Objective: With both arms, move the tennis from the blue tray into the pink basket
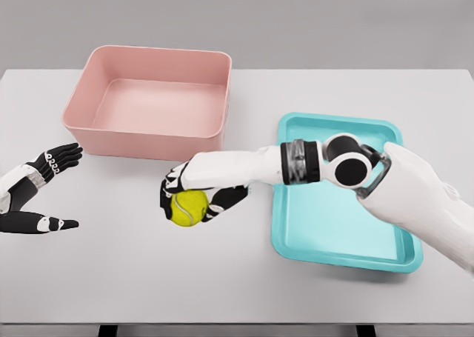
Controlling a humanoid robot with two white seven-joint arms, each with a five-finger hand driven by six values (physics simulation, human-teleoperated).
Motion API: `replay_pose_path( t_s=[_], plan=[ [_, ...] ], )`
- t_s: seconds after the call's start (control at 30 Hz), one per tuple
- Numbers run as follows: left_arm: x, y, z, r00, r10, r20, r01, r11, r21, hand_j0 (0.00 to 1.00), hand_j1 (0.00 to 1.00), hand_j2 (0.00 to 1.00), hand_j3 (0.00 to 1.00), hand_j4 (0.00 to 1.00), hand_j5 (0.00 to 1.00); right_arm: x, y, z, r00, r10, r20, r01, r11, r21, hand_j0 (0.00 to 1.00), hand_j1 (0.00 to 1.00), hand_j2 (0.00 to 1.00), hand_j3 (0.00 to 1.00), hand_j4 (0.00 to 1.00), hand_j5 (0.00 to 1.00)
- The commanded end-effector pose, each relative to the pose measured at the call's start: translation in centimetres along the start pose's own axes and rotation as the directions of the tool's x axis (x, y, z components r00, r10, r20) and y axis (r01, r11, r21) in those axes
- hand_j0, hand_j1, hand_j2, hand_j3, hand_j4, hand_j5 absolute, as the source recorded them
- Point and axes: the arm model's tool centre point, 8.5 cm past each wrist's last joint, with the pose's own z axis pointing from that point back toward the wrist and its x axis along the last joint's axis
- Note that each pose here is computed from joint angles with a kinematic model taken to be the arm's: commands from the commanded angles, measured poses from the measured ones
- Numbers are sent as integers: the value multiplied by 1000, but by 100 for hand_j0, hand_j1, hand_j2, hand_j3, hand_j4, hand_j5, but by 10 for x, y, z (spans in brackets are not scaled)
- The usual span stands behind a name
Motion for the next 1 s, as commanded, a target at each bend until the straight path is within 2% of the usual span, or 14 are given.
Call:
replay_pose_path(
  t_s=[0.0,0.1,0.27,0.3,0.33,0.37,0.57,0.67,0.73,0.8,0.83,0.87,0.9,0.97],
  plan=[
    [0,1,0,1000,2,-1,-2,1000,2,100,100,100,100,100,100,-7,2,-10,999,-26,-21,26,1000,2,45,45,45,45,45,45],
    [0,1,0,1000,3,-2,-3,1000,2,100,100,100,100,100,100,-14,3,-19,999,-45,-26,45,999,0,44,44,44,44,44,44],
    [0,0,0,1000,3,-1,-3,1000,1,100,100,100,100,100,100,-15,8,-32,999,-6,-41,7,1000,30,48,48,48,48,48,48],
    [0,0,0,1000,3,-1,-3,1000,1,100,100,100,100,100,100,-13,8,-34,999,2,-34,-1,999,33,58,58,58,58,58,58],
    [0,0,0,1000,3,-1,-3,1000,1,100,100,100,100,100,100,-13,9,-34,999,26,-39,-24,999,44,87,87,87,87,87,87],
    [0,0,0,1000,3,-1,-3,1000,1,100,100,100,100,100,100,-14,10,-33,997,46,-54,-44,998,52,100,100,100,100,100,100],
    [0,0,0,1000,3,-1,-3,1000,1,100,100,100,100,100,100,-13,4,-30,996,64,-57,-61,997,42,100,100,100,100,100,100],
    [0,1,0,1000,3,-2,-3,1000,2,100,100,100,100,100,100,1,-2,-30,996,90,-25,-89,995,35,100,100,100,100,100,100],
    [0,0,0,1000,3,-1,-3,1000,1,100,100,100,100,100,100,17,-12,-23,991,136,5,-136,991,13,100,100,100,100,100,100],
    [0,0,0,1000,3,-2,-3,1000,0,100,100,100,100,100,100,39,-33,-2,974,220,50,-218,975,-49,100,100,100,100,100,100],
    [0,-1,0,1000,-4,-3,4,1000,-5,100,100,100,100,100,100,47,-46,10,958,257,124,-245,964,-106,100,100,100,100,100,100],
    [-1,-1,1,1000,-11,-6,10,1000,-10,100,100,100,100,100,100,51,-71,39,950,279,138,-248,947,-205,100,100,100,100,100,100],
    [-1,-2,1,1000,-14,-6,14,1000,-15,100,100,100,100,100,100,52,-94,80,947,304,103,-263,919,-293,100,100,100,100,100,100],
    [-2,-3,1,1000,-16,-7,16,1000,-18,100,100,100,100,100,100,60,-130,145,942,328,73,-260,849,-459,100,100,100,100,100,100]
  ],
)
